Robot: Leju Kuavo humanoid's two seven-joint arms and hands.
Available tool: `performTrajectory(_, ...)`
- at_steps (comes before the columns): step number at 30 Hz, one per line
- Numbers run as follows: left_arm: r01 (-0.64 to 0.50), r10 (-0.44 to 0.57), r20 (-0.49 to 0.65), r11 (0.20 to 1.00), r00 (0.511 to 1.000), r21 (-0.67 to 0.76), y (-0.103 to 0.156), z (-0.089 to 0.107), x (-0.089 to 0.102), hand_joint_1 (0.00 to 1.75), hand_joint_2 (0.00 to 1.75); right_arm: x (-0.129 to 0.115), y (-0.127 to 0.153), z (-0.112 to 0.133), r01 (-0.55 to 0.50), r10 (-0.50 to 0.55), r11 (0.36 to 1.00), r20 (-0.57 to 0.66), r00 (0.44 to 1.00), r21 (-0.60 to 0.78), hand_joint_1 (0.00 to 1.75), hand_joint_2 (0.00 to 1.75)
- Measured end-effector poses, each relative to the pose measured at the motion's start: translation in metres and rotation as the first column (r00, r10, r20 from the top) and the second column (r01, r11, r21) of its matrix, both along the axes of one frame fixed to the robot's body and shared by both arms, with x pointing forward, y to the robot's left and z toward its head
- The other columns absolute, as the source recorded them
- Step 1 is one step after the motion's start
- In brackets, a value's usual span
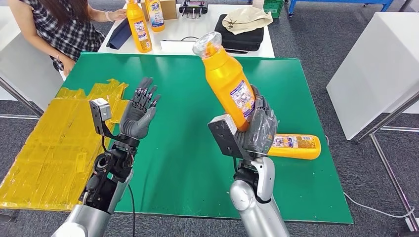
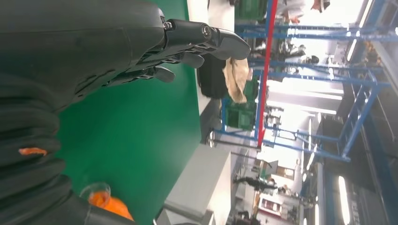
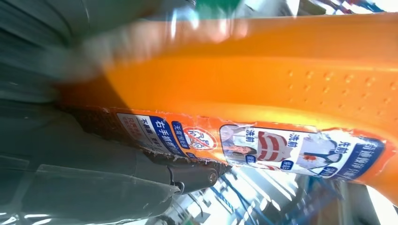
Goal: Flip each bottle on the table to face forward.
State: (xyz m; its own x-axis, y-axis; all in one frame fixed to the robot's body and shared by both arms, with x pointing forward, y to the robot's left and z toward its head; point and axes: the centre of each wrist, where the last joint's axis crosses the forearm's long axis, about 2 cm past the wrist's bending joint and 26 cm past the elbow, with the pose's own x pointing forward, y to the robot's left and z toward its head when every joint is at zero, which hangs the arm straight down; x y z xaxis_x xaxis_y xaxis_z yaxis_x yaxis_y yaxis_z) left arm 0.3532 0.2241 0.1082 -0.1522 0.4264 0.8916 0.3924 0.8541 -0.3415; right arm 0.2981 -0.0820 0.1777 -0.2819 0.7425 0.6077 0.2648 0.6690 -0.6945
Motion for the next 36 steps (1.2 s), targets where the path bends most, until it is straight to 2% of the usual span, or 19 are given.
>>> performTrajectory(6, 0.055, -0.055, 0.011, 0.998, 0.998, -0.016, -0.017, 0.002, -0.004, 0.0, 1.75, 0.016, 0.019, -0.012, -0.007, 0.007, 1.0, -0.138, 0.99, -0.003, 1.75, 1.75)
performTrajectory(16, 0.057, -0.056, 0.02, 0.998, 0.998, -0.038, -0.022, 0.002, -0.02, 0.0, 1.75, 0.017, 0.038, -0.03, -0.081, 0.062, 0.995, -0.262, 0.963, -0.059, 1.75, 1.75)
performTrajectory(21, 0.046, -0.045, 0.015, 0.998, 0.999, -0.042, -0.023, 0.003, -0.021, 0.0, 1.75, 0.009, 0.059, -0.027, -0.133, 0.103, 0.987, -0.271, 0.957, -0.094, 1.75, 1.75)
performTrajectory(28, -0.005, 0.005, -0.009, 0.999, 1.0, -0.044, -0.013, 0.005, -0.019, 0.0, 1.75, -0.008, 0.086, -0.018, -0.219, 0.187, 0.963, -0.196, 0.962, -0.156, 1.75, 1.75)
performTrajectory(36, -0.02, 0.019, -0.01, 0.999, 1.0, -0.036, -0.005, 0.004, -0.02, 0.0, 1.75, -0.018, 0.096, -0.015, -0.262, 0.232, 0.947, -0.169, 0.958, -0.185, 1.75, 1.75)
